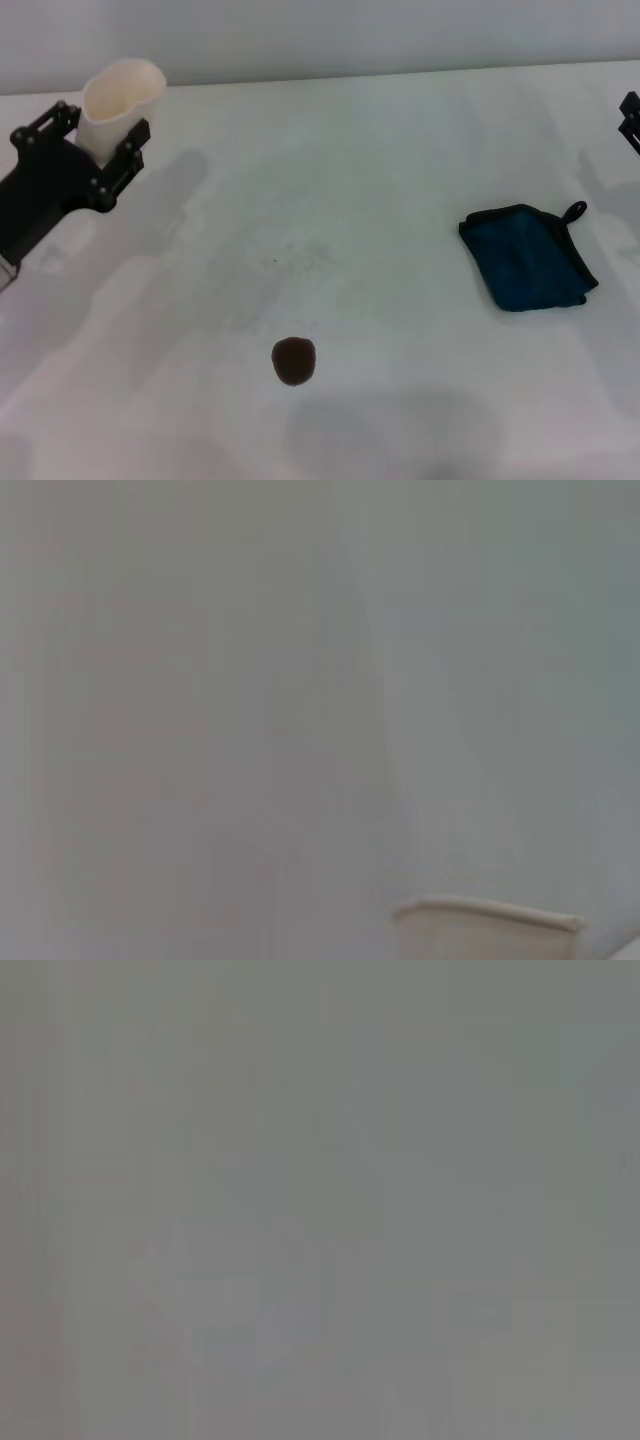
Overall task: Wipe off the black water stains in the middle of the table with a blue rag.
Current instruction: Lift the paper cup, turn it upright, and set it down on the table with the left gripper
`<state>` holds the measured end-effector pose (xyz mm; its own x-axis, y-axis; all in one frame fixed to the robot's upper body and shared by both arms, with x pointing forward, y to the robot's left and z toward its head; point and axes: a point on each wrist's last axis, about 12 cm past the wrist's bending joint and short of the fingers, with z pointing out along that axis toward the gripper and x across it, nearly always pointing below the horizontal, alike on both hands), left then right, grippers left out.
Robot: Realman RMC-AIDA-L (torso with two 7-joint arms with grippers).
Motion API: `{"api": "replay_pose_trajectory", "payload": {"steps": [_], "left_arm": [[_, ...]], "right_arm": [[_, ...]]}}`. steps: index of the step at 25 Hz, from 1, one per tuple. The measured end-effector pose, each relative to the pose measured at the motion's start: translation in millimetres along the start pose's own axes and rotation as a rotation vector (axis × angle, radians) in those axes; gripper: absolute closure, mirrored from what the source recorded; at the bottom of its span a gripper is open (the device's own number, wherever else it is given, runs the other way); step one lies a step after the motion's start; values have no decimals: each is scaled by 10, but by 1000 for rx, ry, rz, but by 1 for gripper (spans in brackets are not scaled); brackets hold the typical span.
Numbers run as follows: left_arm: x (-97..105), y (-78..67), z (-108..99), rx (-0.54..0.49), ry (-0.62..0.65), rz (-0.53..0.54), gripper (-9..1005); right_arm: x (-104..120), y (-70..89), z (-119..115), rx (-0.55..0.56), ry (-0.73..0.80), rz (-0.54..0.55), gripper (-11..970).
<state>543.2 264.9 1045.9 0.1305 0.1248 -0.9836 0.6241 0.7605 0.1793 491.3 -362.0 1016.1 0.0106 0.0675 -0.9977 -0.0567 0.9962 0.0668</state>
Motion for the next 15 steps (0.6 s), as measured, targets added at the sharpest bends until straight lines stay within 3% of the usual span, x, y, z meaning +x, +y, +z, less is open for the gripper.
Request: {"api": "replay_pose_trajectory", "payload": {"steps": [7, 15], "left_arm": [[124, -219, 9, -62, 17, -136, 464], [263, -348, 92, -79, 127, -193, 478]], "right_arm": [[24, -7, 12, 8, 23, 0, 156], [42, -24, -11, 18, 34, 0, 158]]}}
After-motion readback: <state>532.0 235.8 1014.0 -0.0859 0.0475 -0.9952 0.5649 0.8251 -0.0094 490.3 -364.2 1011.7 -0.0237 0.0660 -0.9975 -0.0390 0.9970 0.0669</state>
